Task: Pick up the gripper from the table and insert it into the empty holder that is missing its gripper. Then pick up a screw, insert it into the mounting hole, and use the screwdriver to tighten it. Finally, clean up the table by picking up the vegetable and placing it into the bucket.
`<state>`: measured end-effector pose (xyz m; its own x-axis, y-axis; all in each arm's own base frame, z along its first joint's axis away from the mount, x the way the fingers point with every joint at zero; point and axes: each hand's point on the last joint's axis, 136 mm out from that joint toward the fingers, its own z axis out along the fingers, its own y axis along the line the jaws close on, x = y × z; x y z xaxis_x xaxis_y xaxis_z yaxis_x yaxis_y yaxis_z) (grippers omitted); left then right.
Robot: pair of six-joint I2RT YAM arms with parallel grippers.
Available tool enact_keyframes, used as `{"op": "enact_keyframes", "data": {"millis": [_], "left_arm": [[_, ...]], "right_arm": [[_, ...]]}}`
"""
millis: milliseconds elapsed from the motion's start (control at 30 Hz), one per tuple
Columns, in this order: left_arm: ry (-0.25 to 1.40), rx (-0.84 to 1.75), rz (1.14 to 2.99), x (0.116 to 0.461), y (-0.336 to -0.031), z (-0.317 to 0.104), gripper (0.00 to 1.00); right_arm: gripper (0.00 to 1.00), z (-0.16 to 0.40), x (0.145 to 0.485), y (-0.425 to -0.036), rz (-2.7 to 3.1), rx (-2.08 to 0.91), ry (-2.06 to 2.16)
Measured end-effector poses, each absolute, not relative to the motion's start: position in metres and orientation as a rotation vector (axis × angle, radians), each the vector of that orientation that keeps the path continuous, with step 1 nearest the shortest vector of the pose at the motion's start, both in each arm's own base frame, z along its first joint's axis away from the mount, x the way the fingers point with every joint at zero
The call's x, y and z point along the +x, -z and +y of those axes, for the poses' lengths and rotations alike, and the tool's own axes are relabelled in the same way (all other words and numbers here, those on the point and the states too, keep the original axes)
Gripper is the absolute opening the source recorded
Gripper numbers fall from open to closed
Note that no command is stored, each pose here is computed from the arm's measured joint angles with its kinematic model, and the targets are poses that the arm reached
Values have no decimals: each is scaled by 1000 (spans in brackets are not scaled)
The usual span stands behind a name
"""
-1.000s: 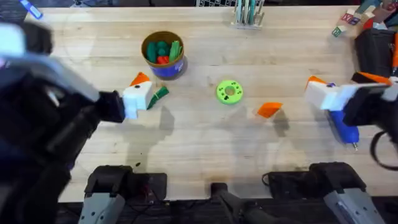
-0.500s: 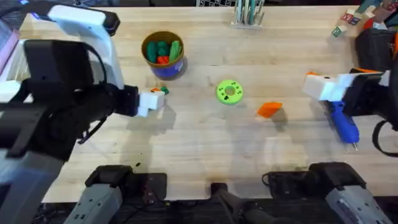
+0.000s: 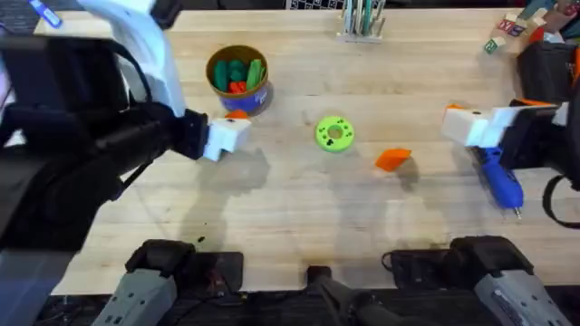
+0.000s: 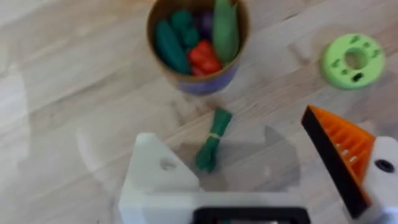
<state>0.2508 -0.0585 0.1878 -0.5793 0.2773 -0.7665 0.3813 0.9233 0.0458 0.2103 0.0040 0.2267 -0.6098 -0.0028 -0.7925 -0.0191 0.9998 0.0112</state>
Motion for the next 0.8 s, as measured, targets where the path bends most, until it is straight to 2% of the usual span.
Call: {"op": "enact_keyframes", "data": {"millis": [33, 167, 367, 600, 800], "left_arm": [[185, 503, 2173, 249, -200, -68, 977], [293, 634, 1981, 240, -238, -103, 986], [345, 692, 1822, 241, -268, -123, 985], [385, 718, 1807, 237, -270, -130, 985], [442, 754, 1785, 231, -272, -138, 985]], "right_arm": [[970, 4, 209, -225, 2236, -15, -23], [969, 4, 200, -215, 2289, -15, -23], [971, 4, 181, -195, 2401, -14, -24], [971, 4, 155, -174, 2540, -13, -25], [969, 4, 153, -173, 2549, -13, -25]]}}
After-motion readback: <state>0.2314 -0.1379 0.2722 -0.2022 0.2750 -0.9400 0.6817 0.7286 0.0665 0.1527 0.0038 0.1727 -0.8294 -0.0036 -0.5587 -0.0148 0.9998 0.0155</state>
